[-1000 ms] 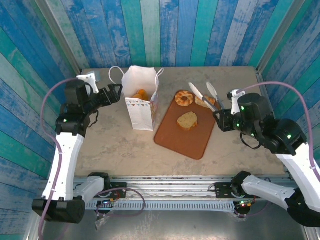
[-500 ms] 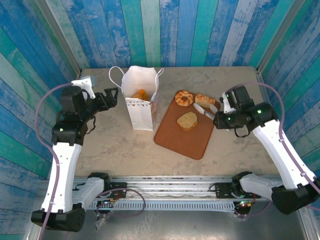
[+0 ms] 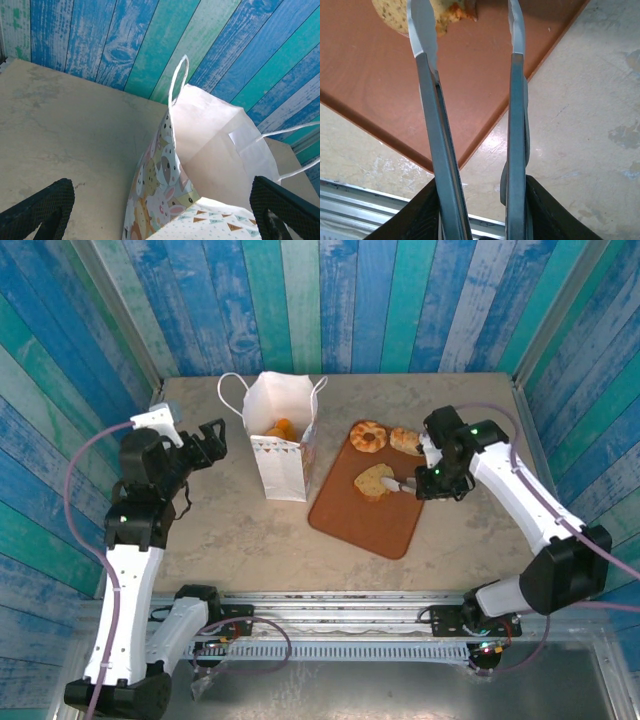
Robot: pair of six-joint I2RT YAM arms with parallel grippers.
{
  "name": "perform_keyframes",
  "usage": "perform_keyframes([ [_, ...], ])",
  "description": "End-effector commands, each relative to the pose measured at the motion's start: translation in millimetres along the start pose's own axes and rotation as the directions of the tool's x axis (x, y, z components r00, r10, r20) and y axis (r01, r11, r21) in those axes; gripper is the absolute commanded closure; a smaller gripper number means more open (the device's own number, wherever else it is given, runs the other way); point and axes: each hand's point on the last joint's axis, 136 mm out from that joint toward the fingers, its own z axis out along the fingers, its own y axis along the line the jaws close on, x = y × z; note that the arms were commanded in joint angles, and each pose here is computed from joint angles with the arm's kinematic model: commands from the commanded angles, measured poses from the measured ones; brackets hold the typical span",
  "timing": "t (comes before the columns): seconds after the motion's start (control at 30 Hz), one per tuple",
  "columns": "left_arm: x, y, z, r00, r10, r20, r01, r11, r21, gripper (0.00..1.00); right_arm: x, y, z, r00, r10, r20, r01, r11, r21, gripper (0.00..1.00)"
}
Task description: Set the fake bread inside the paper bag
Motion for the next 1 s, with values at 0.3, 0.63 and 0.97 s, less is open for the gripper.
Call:
perform_keyframes([
  [0.3,-7.5,5.0,8.5,0.999,0.003,0.039,-0.002,1.0,-0.022,0.06,-27.0,8.3,-1.4,0.999,-0.04,-0.01,0.04,0.999,-0.03,0.63],
  [0.63,-8.5,3.8,10.9,0.999,0.008,0.033,-0.007,1.0,-0.018,0.06,-20.3,10.9,13.9,0.998,-0.016,-0.062,0.013,0.998,-0.055,0.68],
  [0.97,-9.2,1.3,6.8,0.999,0.007,0.034,-0.006,1.0,-0.008,0.06,-14.1,13.2,7.9,0.999,-0.004,-0.049,0.0,0.997,-0.076,0.84],
])
